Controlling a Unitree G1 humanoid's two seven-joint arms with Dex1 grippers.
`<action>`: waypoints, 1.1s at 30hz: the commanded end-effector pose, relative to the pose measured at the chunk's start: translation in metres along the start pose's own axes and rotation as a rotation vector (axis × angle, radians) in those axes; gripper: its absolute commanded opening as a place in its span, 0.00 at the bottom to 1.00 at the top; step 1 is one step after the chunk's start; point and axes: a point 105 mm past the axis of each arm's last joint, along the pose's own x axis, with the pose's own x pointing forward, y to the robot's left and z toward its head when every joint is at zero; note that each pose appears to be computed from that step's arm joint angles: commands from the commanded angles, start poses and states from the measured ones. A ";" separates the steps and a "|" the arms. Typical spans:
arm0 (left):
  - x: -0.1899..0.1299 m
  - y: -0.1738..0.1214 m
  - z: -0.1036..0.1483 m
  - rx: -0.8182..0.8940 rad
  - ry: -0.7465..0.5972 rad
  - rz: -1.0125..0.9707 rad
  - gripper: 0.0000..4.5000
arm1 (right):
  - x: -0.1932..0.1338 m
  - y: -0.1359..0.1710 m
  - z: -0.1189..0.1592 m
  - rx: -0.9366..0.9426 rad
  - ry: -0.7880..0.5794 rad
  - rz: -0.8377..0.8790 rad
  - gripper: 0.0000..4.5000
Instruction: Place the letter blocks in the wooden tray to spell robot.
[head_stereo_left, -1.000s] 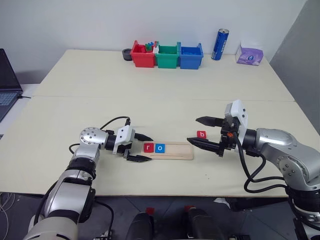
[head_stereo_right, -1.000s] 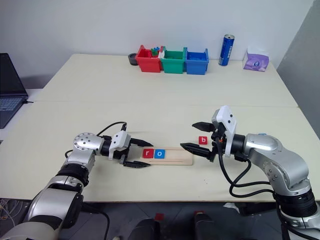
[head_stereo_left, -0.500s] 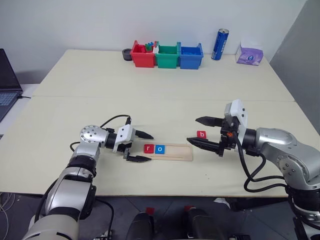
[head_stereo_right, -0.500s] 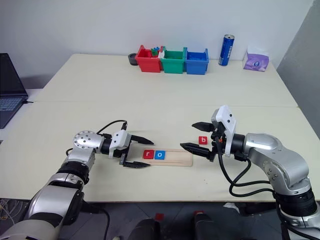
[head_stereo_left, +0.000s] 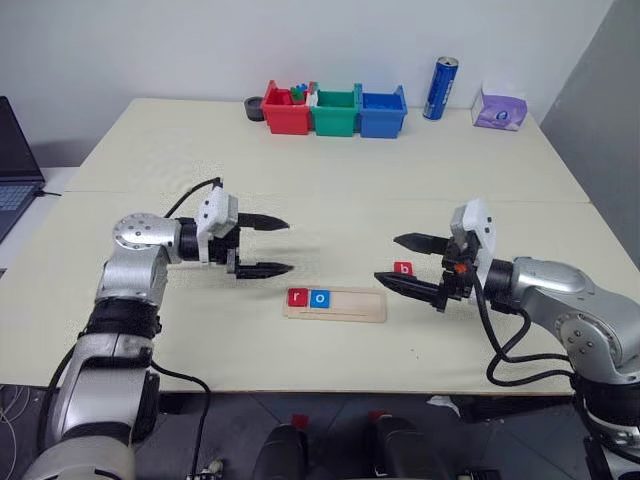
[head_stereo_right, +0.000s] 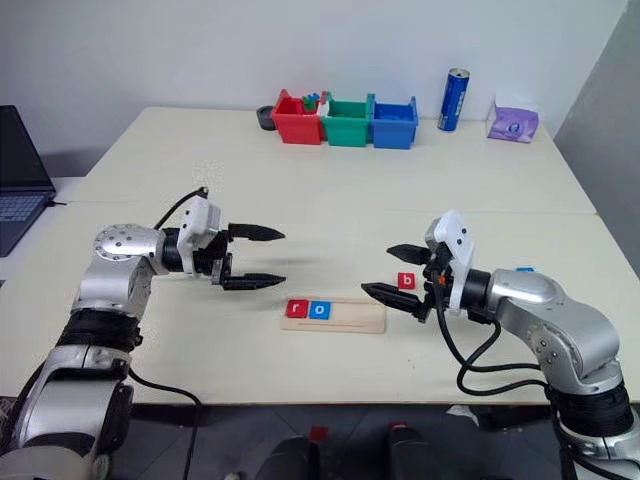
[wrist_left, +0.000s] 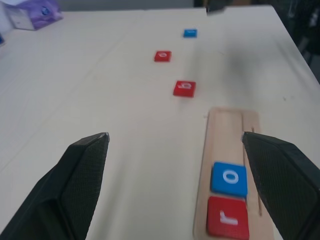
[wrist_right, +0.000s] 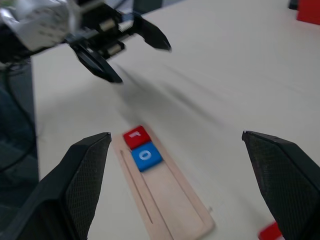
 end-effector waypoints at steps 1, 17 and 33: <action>0.020 -0.022 0.022 -0.011 -0.092 0.073 0.99 | 0.000 -0.027 -0.018 -0.041 0.053 -0.247 1.00; 0.046 -0.080 0.009 -0.119 -0.102 0.212 0.99 | 0.021 -0.039 -0.052 0.200 0.078 -0.691 1.00; 0.044 -0.082 0.006 -0.119 -0.086 0.207 0.99 | 0.030 -0.038 -0.071 0.317 0.140 -0.745 1.00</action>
